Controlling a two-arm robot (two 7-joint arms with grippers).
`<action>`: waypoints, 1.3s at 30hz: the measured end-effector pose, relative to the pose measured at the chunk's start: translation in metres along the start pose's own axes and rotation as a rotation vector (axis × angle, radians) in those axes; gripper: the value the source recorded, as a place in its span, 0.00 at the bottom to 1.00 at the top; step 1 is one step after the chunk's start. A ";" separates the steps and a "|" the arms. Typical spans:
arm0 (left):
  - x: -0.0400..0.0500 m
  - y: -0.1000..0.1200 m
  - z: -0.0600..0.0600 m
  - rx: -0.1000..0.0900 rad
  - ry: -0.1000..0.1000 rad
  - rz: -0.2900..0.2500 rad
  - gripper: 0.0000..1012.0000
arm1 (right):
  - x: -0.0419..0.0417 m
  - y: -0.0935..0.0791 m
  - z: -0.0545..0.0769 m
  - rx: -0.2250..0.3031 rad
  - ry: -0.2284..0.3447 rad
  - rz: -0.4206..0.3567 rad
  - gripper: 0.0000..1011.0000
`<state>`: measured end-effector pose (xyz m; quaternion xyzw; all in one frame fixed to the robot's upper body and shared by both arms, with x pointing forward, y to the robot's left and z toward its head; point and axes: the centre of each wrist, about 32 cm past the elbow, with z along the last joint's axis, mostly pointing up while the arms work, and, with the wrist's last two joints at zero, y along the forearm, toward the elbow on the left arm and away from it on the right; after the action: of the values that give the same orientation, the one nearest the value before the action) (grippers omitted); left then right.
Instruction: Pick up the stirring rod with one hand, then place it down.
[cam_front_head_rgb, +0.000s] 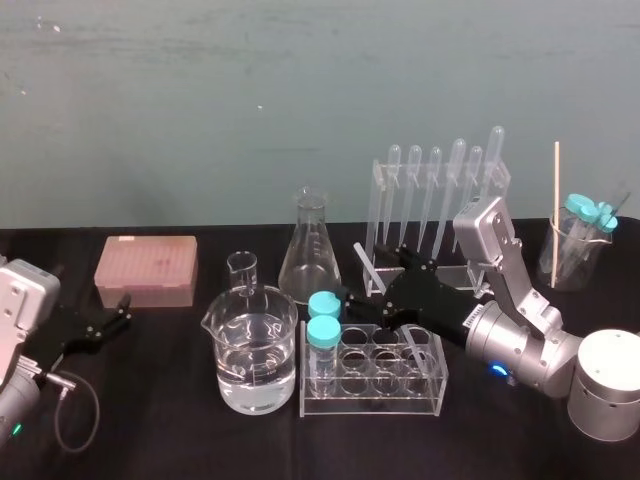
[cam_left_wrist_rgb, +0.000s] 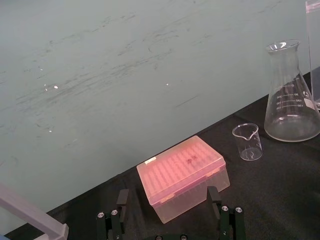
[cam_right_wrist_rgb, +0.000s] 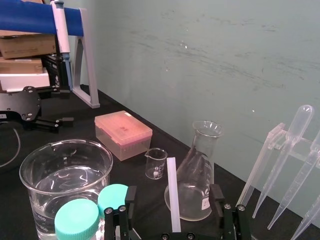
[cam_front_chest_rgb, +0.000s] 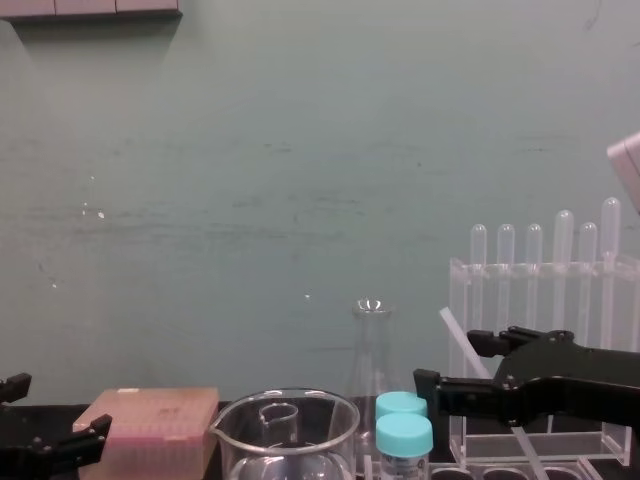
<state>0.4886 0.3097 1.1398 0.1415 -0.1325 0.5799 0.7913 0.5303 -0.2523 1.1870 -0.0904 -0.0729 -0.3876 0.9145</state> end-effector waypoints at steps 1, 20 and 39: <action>0.0000 0.000 0.000 0.000 0.000 0.000 0.99 | 0.0000 0.000 0.000 0.000 0.000 0.000 0.90; 0.0000 0.000 0.000 0.000 0.000 0.000 0.99 | 0.0002 0.000 0.000 0.000 -0.003 0.000 0.33; 0.0000 0.000 0.000 0.000 0.000 0.000 0.99 | 0.0002 0.000 0.000 0.002 -0.003 0.000 0.07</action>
<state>0.4886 0.3097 1.1398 0.1415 -0.1324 0.5799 0.7913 0.5302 -0.2526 1.1870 -0.0900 -0.0745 -0.3873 0.9145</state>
